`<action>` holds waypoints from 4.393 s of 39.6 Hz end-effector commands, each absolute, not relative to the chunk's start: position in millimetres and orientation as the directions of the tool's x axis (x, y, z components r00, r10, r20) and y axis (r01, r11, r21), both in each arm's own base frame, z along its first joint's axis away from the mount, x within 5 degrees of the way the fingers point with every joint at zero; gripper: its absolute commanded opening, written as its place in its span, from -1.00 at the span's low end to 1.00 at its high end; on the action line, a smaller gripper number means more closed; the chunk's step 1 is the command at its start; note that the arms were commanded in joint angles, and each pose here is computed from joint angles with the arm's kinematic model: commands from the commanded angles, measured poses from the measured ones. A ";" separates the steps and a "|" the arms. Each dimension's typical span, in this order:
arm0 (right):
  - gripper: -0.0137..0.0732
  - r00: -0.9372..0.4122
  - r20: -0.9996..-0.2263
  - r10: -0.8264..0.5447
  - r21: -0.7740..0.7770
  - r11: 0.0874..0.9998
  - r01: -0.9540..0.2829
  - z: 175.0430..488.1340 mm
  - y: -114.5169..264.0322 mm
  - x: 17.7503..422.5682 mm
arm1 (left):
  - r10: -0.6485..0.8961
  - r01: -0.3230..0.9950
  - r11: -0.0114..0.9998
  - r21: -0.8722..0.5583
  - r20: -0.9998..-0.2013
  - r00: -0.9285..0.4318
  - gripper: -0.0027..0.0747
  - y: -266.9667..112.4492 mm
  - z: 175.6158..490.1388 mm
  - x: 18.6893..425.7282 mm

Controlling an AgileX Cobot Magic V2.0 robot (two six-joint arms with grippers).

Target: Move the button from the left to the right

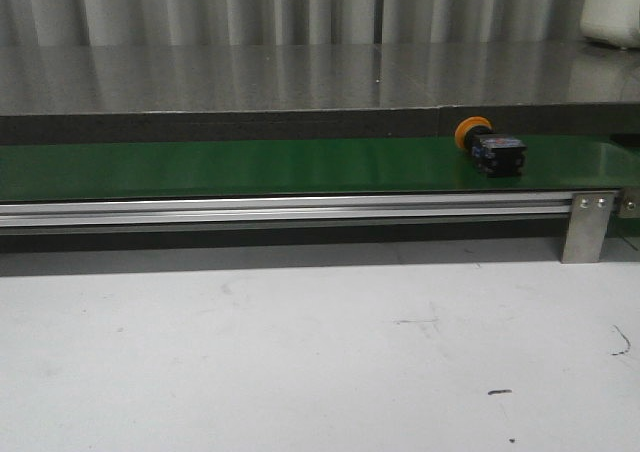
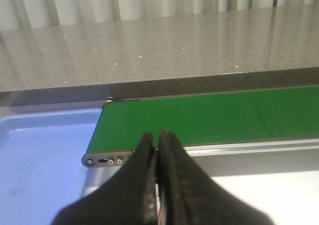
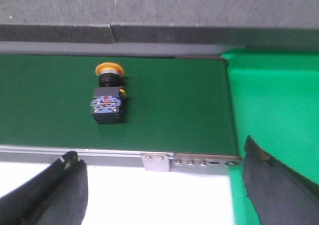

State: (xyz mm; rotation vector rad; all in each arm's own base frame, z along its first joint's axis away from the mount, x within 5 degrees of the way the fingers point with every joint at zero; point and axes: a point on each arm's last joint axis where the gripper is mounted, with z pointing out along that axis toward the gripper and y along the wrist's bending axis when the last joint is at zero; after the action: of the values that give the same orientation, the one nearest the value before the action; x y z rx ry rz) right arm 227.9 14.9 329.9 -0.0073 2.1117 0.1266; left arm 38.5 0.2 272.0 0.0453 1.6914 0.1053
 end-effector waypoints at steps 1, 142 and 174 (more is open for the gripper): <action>0.80 -0.494 -0.865 0.089 0.130 0.990 -0.050 347.7 16.7 257.5 | 0.074 -0.037 0.996 0.075 -0.997 -0.028 -0.99 0.1 286.8 38.5; -0.84 -0.408 -0.912 0.052 0.089 0.993 -0.072 408.6 13.6 269.4 | 0.074 -0.037 0.996 0.075 -0.997 -0.028 -0.99 0.1 286.8 38.5; -0.84 -0.093 -0.995 0.040 0.058 0.979 -0.193 306.0 18.3 90.7 | 0.074 -0.037 0.996 0.075 -0.997 -0.028 -0.99 0.1 286.8 38.5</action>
State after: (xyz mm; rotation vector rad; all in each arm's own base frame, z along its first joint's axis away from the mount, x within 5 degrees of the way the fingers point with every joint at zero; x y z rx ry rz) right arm 92.8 20.2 286.7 -0.1316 1.8017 0.2058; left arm 38.5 0.3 272.2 0.0451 1.6896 0.1055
